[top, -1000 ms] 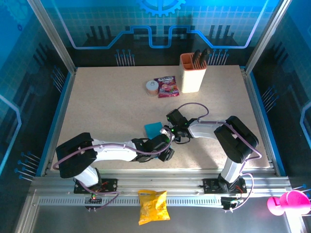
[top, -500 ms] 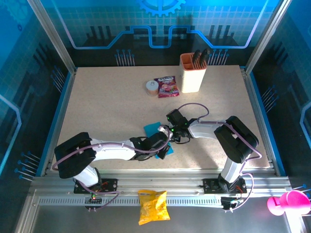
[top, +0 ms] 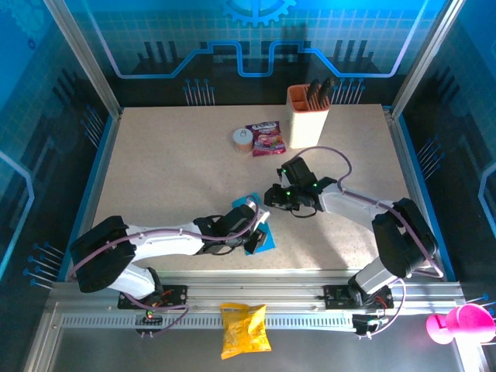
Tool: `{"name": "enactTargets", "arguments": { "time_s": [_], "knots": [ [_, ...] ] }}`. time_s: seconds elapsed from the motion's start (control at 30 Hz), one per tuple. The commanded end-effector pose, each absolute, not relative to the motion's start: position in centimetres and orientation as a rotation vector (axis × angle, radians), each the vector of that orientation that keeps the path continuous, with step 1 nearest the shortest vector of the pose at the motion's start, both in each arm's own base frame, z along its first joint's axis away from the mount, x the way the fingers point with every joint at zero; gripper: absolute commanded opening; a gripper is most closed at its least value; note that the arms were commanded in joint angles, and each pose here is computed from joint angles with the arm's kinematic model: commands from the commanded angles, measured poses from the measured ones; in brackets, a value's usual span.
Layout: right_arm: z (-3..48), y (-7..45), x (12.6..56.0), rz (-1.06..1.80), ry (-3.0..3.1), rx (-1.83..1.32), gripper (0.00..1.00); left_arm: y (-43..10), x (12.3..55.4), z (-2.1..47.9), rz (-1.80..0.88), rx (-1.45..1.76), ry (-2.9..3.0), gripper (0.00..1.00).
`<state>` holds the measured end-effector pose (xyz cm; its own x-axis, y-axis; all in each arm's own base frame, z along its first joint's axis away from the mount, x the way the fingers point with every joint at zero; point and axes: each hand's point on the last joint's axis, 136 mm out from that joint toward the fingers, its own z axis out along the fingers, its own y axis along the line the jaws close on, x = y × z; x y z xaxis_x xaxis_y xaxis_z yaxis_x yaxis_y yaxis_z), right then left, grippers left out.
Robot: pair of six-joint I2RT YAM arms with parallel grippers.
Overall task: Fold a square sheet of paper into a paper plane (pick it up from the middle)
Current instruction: Fold the triangle a second time at the center of the table.
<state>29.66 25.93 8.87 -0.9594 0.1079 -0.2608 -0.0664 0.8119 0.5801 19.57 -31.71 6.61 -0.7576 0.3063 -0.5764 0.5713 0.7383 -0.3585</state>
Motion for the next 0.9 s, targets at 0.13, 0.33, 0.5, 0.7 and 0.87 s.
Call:
{"name": "enactTargets", "arguments": {
  "time_s": [0.13, 0.33, 0.5, 0.7, 0.87],
  "knots": [
    [7.5, 29.3, 30.3, 0.996, 2.761, -0.204, 0.02, -31.5, 18.8, 5.8, -0.782, 0.703, 2.491, 0.00],
    [4.8, 30.6, 30.3, 1.020, 2.806, -0.206, 0.00, -31.2, 18.9, 5.7, -0.787, 0.696, 2.502, 0.00],
    [2.7, 30.7, 30.4, 0.995, 2.846, -0.189, 0.00, -31.1, 19.0, 5.6, -0.791, 0.688, 2.509, 0.00],
    [0.0, 30.0, 29.9, 0.934, 2.915, -0.165, 0.00, -30.0, 19.7, 5.4, -0.755, 0.653, 2.522, 0.00],
    [-1.4, 29.4, 29.4, 0.899, 2.951, -0.146, 0.00, -28.6, 20.6, 5.4, -0.697, 0.604, 2.531, 0.00]
  ]
}}
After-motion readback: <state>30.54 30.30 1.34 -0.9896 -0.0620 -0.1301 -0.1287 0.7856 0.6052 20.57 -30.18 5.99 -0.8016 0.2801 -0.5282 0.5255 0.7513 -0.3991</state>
